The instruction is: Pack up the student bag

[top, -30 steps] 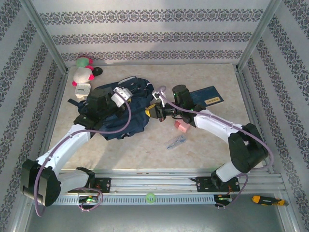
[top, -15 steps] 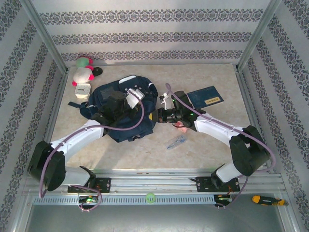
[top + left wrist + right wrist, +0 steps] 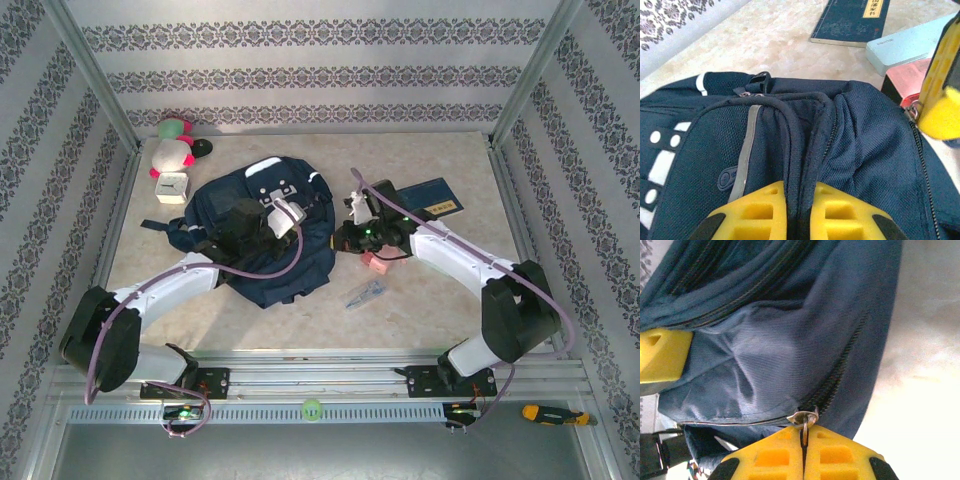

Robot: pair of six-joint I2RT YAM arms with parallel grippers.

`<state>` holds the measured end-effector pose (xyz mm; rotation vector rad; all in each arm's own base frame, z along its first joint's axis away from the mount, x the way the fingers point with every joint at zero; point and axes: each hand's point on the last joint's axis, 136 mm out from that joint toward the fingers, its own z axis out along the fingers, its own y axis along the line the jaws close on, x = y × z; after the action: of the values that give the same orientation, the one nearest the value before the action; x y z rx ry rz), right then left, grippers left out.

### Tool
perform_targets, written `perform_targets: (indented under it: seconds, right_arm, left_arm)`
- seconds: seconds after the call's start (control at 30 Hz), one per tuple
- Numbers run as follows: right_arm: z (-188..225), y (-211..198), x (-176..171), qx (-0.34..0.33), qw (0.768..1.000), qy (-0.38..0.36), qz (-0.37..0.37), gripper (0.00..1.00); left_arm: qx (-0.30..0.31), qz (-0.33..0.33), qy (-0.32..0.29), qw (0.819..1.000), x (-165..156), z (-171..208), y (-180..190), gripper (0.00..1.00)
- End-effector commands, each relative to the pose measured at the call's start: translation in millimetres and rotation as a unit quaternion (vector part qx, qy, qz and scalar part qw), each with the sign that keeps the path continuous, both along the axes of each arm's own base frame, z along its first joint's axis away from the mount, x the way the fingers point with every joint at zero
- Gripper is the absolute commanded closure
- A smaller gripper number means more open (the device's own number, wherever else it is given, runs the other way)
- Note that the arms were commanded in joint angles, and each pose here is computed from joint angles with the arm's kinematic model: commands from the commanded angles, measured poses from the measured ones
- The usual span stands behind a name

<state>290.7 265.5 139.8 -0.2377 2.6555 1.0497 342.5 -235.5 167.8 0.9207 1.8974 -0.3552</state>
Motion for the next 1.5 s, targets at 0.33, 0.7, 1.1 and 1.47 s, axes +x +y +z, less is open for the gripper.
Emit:
perform_targets:
  seconds: [0.33, 0.7, 1.1, 1.47]
  right_arm:
    - [10, 80, -42, 0.107, 0.99, 0.052, 0.073, 1.0]
    - [9, 94, -47, 0.145, 0.986, 0.065, 0.045, 0.88]
    - [35, 12, 4, 0.196, 0.972, 0.055, -0.118, 0.34]
    - [45, 40, 42, 0.272, 0.94, 0.061, -0.194, 0.62]
  left_arm:
    - [-0.148, 0.086, 0.021, 0.985, 37, 19, -29, 1.0]
    - [-0.17, 0.062, 0.003, 0.983, 34, 26, -41, 1.0]
    - [-0.18, -0.117, -0.063, 0.975, -13, 60, -37, 1.0]
    - [-0.201, -0.172, -0.049, 0.963, -26, 62, -46, 1.0]
